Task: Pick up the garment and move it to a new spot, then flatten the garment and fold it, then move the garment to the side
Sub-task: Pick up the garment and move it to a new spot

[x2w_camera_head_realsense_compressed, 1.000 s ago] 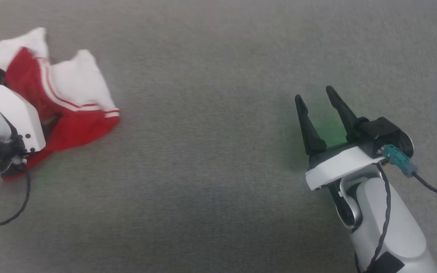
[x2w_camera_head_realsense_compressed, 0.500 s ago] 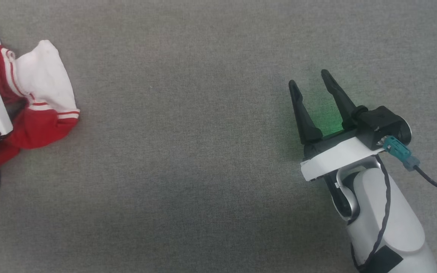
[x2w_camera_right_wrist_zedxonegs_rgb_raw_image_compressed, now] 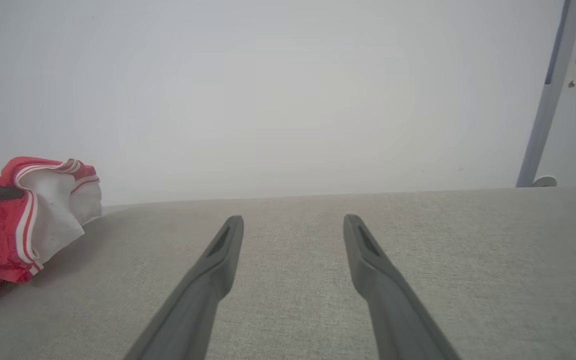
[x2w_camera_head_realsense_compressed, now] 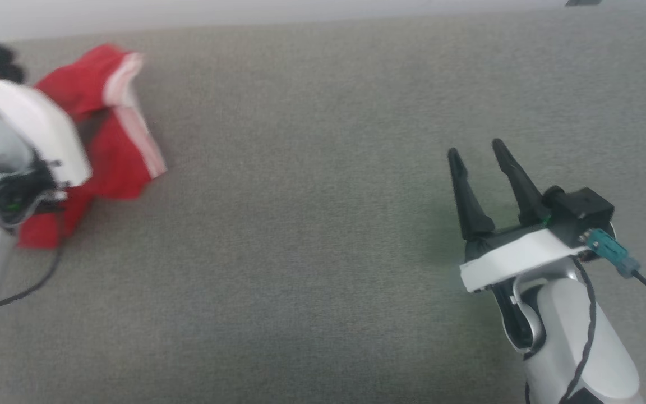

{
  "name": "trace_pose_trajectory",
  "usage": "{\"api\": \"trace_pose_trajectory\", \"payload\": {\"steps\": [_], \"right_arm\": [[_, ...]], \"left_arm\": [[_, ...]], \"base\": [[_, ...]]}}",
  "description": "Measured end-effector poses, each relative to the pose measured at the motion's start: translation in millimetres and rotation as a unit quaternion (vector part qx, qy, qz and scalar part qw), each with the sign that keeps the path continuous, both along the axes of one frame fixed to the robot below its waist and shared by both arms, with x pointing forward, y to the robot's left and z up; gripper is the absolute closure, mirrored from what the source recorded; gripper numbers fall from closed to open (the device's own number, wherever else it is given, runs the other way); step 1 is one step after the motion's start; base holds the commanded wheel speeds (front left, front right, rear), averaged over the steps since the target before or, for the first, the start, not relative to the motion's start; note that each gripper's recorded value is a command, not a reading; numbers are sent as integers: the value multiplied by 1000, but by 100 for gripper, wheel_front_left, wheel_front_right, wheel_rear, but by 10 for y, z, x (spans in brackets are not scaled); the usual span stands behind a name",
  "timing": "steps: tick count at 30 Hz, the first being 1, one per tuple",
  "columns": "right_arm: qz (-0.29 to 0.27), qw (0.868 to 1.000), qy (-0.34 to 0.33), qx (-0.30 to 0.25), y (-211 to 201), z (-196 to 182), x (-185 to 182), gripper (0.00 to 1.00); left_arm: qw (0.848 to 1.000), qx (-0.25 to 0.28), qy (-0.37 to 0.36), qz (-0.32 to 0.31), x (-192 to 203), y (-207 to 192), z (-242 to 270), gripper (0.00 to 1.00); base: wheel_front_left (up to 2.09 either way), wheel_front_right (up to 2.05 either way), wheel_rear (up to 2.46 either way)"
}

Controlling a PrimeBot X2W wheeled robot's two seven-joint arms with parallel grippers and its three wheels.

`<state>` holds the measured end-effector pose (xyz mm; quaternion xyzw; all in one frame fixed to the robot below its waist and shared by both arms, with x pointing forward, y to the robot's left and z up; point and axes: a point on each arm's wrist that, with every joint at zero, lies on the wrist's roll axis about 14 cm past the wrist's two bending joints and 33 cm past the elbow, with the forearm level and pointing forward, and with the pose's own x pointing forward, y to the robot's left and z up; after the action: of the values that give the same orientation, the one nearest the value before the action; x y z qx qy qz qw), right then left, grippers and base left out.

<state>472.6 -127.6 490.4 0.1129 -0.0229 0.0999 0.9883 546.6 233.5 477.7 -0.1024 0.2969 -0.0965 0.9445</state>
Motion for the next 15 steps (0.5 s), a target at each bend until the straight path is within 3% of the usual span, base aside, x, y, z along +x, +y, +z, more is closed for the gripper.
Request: {"api": "trace_pose_trajectory", "payload": {"steps": [6, 15], "right_arm": [[-37, 999, -3, 16, -261, 70, -142, 0], [-111, 993, -2, 37, -796, 85, -295, 0]], "left_arm": [[988, -59, -28, -138, -43, -1016, 390, 100], [941, -105, -35, -320, -178, -2406, 600, 100]], "base": [[0, 0, 0], [0, 0, 0]]}}
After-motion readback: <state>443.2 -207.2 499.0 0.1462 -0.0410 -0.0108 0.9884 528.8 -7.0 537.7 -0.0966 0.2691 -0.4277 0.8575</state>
